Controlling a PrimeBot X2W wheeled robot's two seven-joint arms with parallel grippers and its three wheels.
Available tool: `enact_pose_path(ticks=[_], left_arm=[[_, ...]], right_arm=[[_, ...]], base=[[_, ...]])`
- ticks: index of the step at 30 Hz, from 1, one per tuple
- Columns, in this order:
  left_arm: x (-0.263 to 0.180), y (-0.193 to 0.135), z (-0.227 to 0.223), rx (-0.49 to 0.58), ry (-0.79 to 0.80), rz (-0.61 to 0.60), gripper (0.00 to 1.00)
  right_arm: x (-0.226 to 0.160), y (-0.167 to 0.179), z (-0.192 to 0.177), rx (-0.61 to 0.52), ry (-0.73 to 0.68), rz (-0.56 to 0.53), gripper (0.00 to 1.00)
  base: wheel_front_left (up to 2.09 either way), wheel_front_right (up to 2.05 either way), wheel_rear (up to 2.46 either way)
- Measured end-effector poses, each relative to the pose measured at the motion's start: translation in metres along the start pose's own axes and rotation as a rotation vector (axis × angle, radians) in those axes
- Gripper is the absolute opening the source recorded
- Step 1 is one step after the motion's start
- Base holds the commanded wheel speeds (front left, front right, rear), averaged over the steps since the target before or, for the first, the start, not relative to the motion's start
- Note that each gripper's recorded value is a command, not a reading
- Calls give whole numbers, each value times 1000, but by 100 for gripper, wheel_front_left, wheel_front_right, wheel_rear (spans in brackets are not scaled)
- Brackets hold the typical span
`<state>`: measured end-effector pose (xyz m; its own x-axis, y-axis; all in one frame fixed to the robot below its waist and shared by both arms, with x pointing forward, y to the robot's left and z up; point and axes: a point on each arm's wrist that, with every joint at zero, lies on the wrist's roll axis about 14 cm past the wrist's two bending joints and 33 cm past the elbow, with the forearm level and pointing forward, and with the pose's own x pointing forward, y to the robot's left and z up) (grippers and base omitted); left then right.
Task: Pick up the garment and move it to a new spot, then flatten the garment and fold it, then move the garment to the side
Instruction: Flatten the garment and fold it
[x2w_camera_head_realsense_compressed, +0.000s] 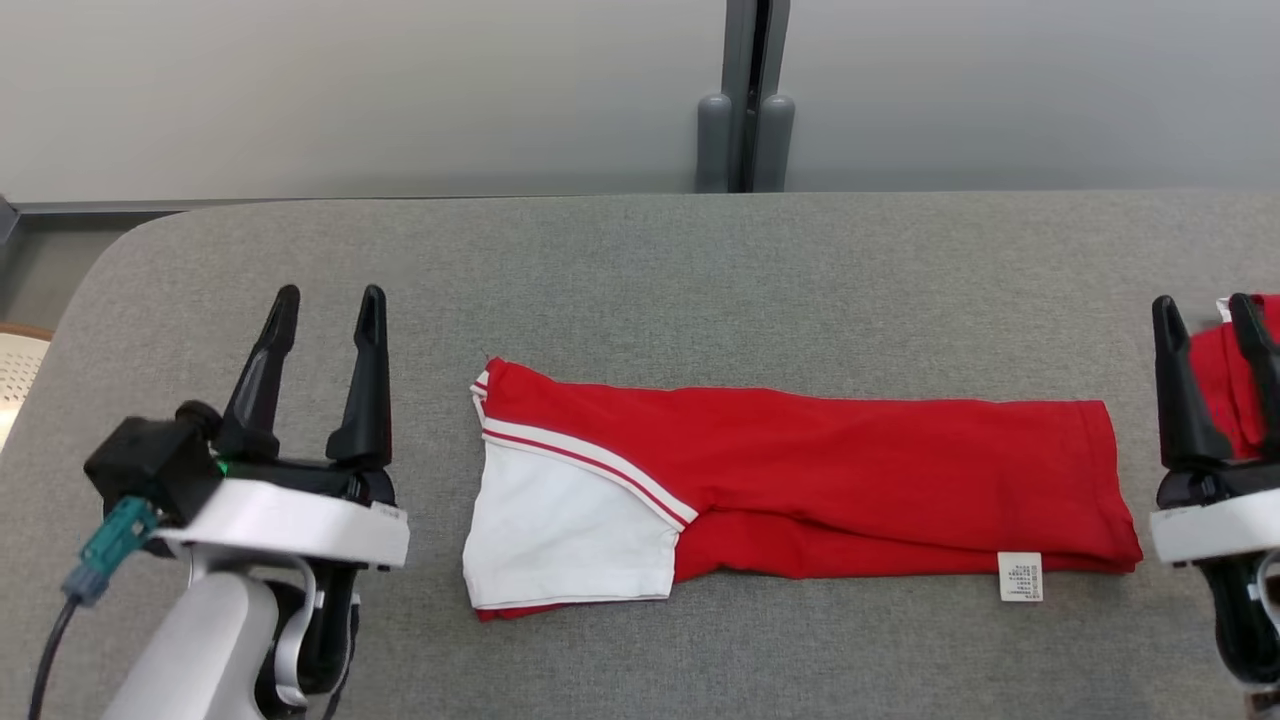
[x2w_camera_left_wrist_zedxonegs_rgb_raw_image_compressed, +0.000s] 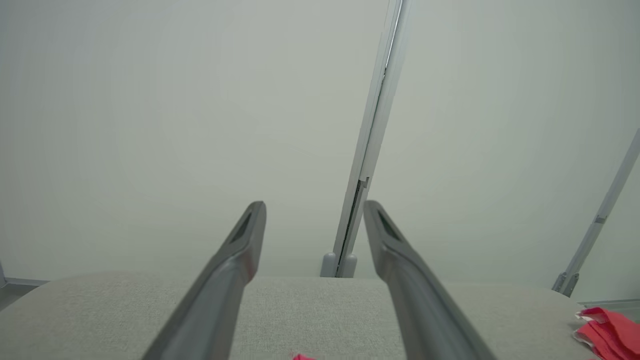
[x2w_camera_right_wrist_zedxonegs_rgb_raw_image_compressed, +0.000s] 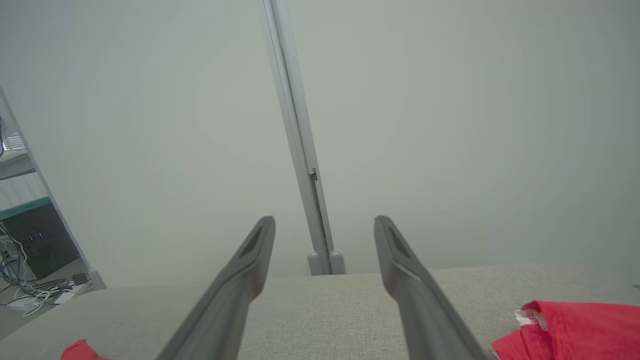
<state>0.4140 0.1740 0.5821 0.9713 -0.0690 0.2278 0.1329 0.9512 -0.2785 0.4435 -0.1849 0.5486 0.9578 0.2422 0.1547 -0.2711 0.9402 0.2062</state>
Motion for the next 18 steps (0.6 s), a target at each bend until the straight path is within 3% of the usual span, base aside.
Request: enact_pose_path(ticks=[8, 18], left_arm=[[-38, 17, -37, -49, 46, 103, 100], [-50, 31, -55, -28, 89, 136, 100]], right_arm=[[-22, 23, -14, -33, -11, -13, 100], [-24, 16, -32, -8, 22, -69, 100]], base=[[0, 0, 0], [0, 0, 0]])
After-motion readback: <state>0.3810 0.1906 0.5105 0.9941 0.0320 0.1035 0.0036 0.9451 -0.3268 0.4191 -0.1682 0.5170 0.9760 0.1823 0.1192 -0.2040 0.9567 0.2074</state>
